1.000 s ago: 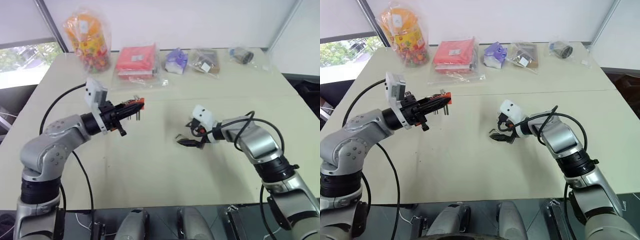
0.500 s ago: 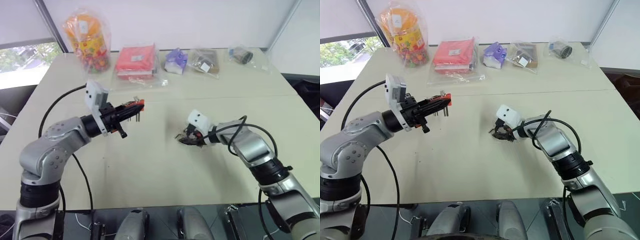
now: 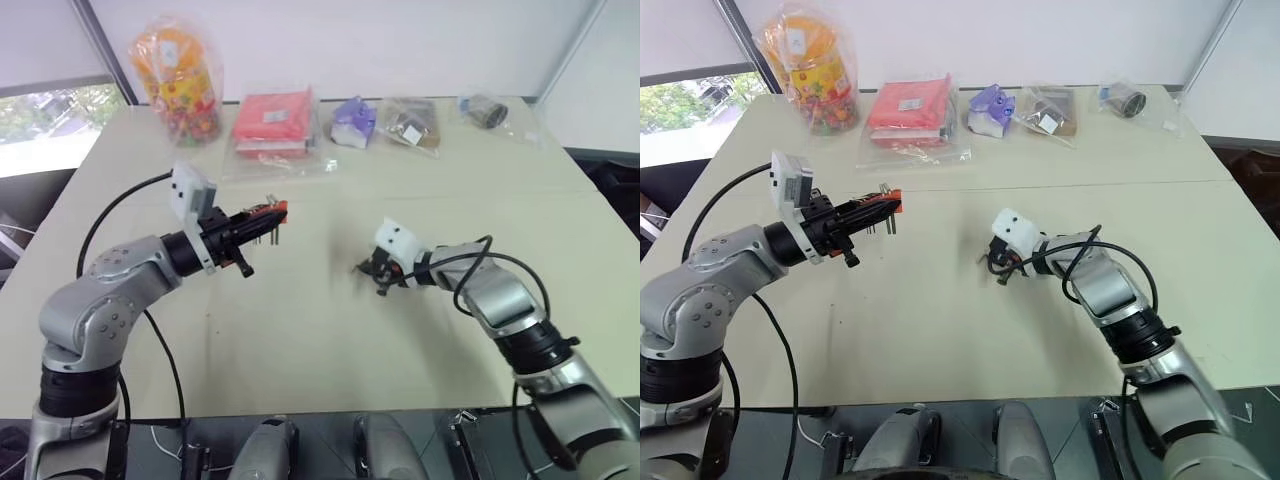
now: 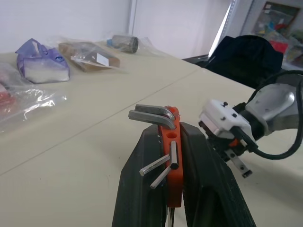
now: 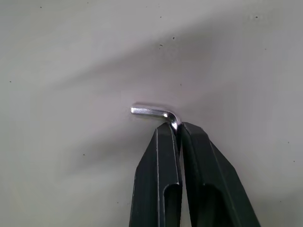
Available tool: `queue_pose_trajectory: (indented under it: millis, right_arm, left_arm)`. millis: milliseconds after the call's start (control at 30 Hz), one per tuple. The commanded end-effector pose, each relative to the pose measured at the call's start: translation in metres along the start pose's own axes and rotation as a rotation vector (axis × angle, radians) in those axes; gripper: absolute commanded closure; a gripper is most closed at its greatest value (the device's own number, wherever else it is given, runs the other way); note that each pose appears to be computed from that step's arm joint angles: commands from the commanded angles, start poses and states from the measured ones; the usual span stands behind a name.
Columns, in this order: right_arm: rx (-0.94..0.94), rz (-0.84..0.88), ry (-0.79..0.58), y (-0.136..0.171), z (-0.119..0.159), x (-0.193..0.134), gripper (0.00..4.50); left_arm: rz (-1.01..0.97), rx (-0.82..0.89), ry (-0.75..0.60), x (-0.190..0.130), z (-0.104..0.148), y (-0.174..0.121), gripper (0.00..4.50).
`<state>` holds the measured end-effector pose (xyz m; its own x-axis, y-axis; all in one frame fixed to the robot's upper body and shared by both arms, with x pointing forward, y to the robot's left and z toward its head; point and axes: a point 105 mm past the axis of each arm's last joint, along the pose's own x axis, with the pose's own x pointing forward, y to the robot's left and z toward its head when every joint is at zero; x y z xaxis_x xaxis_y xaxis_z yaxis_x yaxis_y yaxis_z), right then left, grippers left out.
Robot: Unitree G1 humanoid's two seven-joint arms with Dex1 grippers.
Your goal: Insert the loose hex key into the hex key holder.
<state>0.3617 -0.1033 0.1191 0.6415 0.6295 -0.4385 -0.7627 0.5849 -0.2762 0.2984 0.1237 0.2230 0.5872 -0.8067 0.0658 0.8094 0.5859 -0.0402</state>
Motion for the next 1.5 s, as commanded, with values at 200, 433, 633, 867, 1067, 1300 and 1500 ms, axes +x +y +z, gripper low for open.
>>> queue_pose_trajectory:
  millis: [200, 433, 633, 867, 1067, 1300, 1500]
  right_arm:
    - [0.036, -0.303, -0.695, -0.041, 0.12, -0.036, 4.49]
    - [0.252, -0.134, -1.069, -0.019, 0.181, -0.048, 4.49]
    - [0.294, -0.075, -1.155, -0.004, 0.207, -0.041, 4.49]
    - [0.279, -0.032, -1.19, 0.011, 0.217, -0.039, 4.49]
    - [0.273, -0.005, -1.198, 0.018, 0.219, -0.039, 4.49]
    - [0.255, 0.035, -1.191, 0.026, 0.221, -0.037, 4.49]
    - [0.251, 0.041, -1.184, 0.028, 0.221, -0.036, 4.49]
  left_arm:
    - [-0.015, 0.049, -0.047, 0.005, 0.015, 0.0, 4.5]
    - [-0.012, 0.073, -0.067, 0.014, 0.023, 0.006, 4.5]
    - [-0.013, 0.112, -0.112, 0.024, 0.04, 0.009, 4.5]
    - [-0.011, 0.125, -0.135, 0.029, 0.047, 0.009, 4.5]
    - [-0.008, 0.124, -0.147, 0.032, 0.049, 0.01, 4.5]
    - [-0.011, 0.125, -0.151, 0.033, 0.05, 0.01, 4.5]
    - [-0.009, 0.128, -0.154, 0.034, 0.051, 0.01, 4.5]
